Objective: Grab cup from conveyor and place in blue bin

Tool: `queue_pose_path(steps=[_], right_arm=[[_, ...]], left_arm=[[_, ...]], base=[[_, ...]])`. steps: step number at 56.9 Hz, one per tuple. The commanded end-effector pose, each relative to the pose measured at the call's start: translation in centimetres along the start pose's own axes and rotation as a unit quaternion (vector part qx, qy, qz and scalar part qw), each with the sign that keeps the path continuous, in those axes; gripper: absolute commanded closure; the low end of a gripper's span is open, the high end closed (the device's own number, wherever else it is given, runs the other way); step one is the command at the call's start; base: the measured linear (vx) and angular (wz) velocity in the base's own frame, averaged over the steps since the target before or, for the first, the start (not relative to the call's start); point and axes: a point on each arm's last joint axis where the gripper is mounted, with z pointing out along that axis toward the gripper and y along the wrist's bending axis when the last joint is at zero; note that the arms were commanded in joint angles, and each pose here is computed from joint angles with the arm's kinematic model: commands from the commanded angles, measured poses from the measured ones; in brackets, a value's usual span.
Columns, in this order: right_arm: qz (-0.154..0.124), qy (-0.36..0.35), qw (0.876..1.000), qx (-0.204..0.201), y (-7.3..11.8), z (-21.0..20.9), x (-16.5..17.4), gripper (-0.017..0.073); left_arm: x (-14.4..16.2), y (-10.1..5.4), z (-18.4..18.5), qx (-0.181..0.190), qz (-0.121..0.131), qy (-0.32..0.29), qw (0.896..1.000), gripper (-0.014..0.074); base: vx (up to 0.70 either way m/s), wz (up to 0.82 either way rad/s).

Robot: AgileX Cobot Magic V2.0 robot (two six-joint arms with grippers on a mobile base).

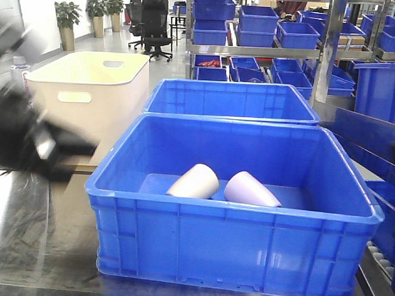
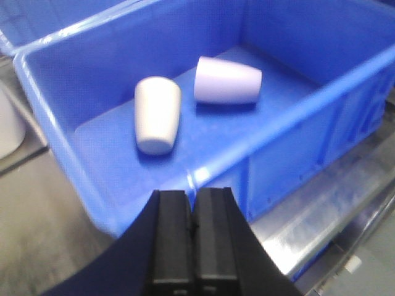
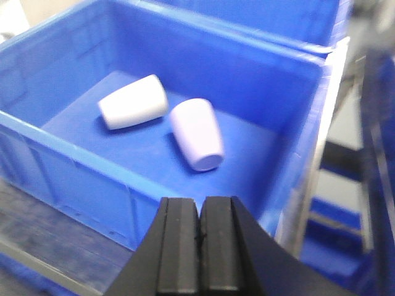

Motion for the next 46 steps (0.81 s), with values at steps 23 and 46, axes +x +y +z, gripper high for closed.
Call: queue_pose_path(steps=[23, 46], right_arm=[[0.061, -0.164, 0.982, 0.074, 1.1, -1.2, 13.9, 0.0568], [0.058, -0.152, 0.984, 0.072, 1.1, -1.1, 14.2, 0.0568]], left_arm=[[16.1, -3.3, -4.3, -0.056, -0.081, -0.092, 0.991, 0.0596], [16.8, -3.8, -4.1, -0.028, -0.082, -0.057, 0.995, 0.0596]], base=[[0.00, 0.00], [0.00, 0.00]])
